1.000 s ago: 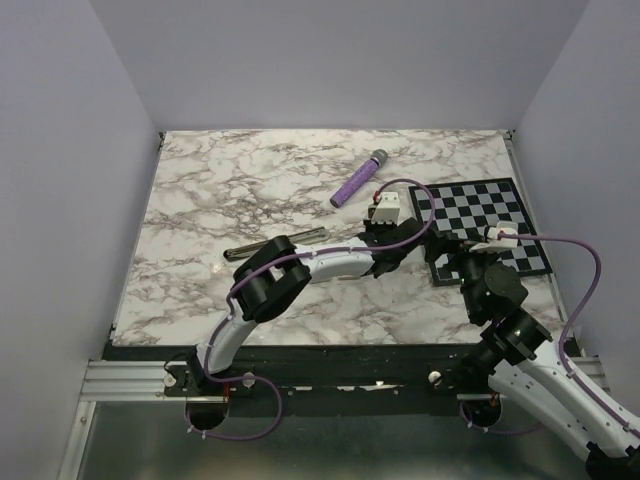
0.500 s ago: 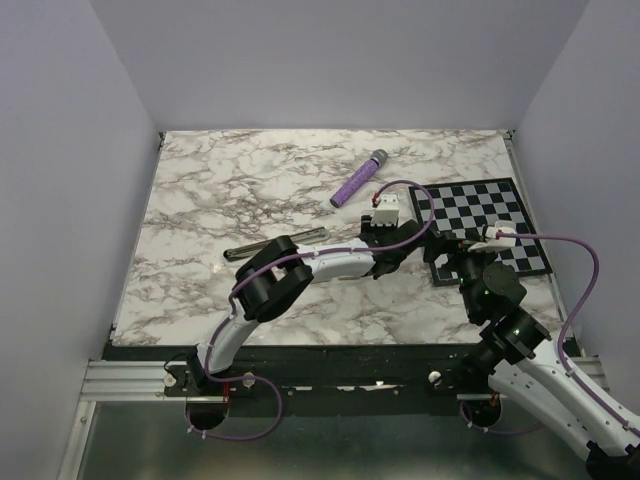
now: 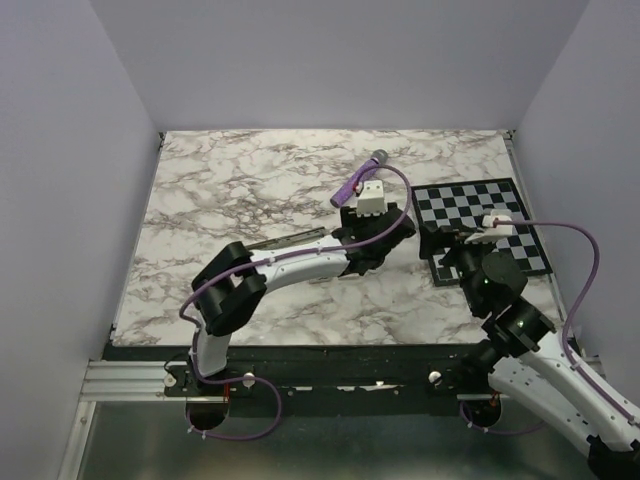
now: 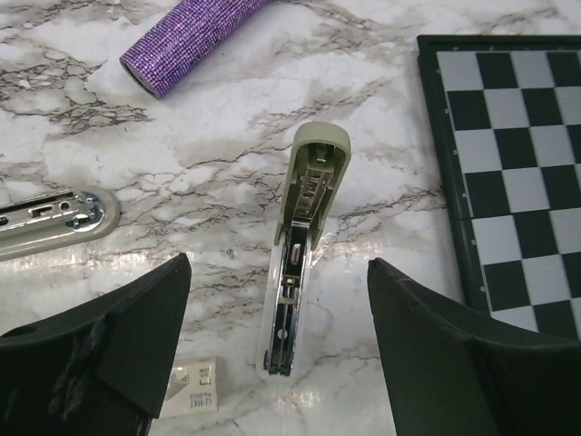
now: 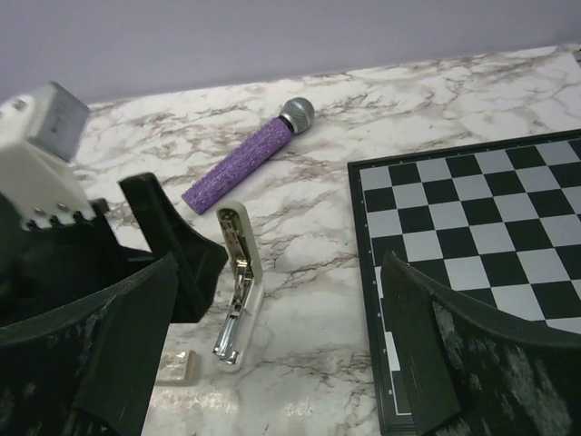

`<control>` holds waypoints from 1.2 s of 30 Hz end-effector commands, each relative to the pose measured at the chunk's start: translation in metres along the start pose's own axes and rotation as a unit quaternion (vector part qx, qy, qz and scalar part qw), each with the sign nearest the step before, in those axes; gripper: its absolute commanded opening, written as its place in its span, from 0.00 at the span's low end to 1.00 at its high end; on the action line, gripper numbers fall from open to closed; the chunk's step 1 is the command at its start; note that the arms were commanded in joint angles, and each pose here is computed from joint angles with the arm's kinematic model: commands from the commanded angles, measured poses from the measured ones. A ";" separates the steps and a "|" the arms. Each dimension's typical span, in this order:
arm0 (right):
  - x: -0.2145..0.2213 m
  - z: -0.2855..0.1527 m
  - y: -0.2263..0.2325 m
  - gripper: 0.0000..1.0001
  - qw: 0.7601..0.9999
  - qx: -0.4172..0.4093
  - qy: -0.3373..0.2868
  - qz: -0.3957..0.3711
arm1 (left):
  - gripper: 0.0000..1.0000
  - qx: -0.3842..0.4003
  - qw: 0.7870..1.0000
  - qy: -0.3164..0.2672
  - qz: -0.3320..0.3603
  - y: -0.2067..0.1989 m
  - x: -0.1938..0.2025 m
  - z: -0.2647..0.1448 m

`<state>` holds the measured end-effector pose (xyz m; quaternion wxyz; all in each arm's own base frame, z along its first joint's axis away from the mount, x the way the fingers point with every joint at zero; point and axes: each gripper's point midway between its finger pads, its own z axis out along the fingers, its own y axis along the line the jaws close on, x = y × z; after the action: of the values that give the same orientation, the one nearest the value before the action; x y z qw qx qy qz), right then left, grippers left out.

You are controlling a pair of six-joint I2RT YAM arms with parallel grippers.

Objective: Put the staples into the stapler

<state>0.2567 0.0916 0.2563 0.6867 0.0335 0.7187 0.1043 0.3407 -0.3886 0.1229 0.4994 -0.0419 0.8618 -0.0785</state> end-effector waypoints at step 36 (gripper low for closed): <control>0.229 0.091 0.055 1.00 0.905 0.037 0.410 -0.112 | 0.99 -0.113 0.958 -0.263 0.032 0.275 -0.205 -0.164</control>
<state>0.3209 0.1959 0.0368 0.3290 -0.0647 0.9421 0.0111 0.3032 -0.0832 0.3273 0.6897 -0.0913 0.7178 0.0259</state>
